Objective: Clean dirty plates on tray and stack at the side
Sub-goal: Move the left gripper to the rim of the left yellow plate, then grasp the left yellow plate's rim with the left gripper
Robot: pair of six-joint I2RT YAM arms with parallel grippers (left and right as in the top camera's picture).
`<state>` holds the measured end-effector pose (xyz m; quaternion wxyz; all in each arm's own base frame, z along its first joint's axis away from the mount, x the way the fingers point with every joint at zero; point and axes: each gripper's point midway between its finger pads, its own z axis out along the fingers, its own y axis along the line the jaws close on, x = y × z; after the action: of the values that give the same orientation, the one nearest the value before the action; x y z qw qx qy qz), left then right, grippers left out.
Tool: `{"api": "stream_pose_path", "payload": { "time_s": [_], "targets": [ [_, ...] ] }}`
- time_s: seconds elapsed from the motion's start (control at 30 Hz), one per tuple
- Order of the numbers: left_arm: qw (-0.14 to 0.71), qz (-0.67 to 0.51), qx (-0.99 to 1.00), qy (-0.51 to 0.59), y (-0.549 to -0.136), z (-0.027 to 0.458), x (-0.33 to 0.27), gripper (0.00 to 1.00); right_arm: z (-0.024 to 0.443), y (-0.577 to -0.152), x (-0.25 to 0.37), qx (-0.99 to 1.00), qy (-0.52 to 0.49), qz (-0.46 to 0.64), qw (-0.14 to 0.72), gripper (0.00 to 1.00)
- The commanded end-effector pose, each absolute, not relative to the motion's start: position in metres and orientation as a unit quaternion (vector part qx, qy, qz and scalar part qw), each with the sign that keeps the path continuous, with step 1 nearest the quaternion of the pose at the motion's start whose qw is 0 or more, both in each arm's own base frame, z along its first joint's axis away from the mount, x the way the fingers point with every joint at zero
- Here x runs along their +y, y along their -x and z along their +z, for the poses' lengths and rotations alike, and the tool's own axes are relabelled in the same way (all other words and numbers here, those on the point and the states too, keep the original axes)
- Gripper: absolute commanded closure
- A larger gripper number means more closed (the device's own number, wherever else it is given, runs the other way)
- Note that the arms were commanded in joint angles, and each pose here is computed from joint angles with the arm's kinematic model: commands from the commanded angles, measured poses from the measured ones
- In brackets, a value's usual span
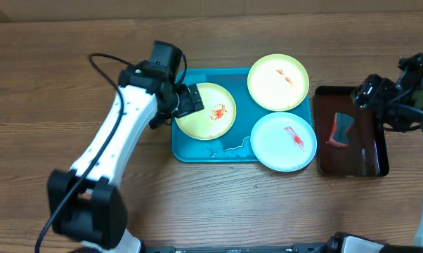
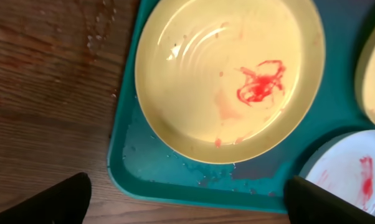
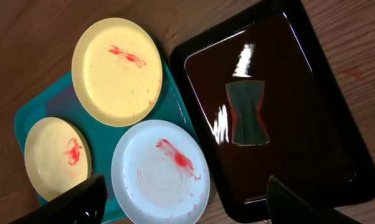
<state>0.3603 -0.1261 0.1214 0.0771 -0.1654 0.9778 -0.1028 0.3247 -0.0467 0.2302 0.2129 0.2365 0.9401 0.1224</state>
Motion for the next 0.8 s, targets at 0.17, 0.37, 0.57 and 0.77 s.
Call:
{"api": "stream_pose_path", "payload": {
  "time_s": [0.17, 0.37, 0.57, 0.77],
  "targets": [
    [0.002, -0.057, 0.962, 0.267, -0.351, 0.081, -0.121, 0.24, 0.232, -0.331, -0.053, 0.942, -0.228, 0.108, 0.22, 0.17],
    [0.026, -0.014, 0.951, 0.306, -0.356, 0.066, -0.126, 0.51, 0.23, -0.331, -0.054, 0.943, -0.229, 0.106, 0.219, 0.17],
    [0.018, 0.027, 0.948, 0.318, -0.353, 0.042, -0.124, 0.56, 0.23, -0.331, -0.054, 0.943, -0.229, 0.106, 0.218, 0.17],
    [0.051, 0.054, 0.943, 0.325, -0.366, 0.035, -0.113, 0.56, 0.23, -0.332, -0.054, 0.944, -0.222, 0.104, 0.219, 0.17]
  ]
}}
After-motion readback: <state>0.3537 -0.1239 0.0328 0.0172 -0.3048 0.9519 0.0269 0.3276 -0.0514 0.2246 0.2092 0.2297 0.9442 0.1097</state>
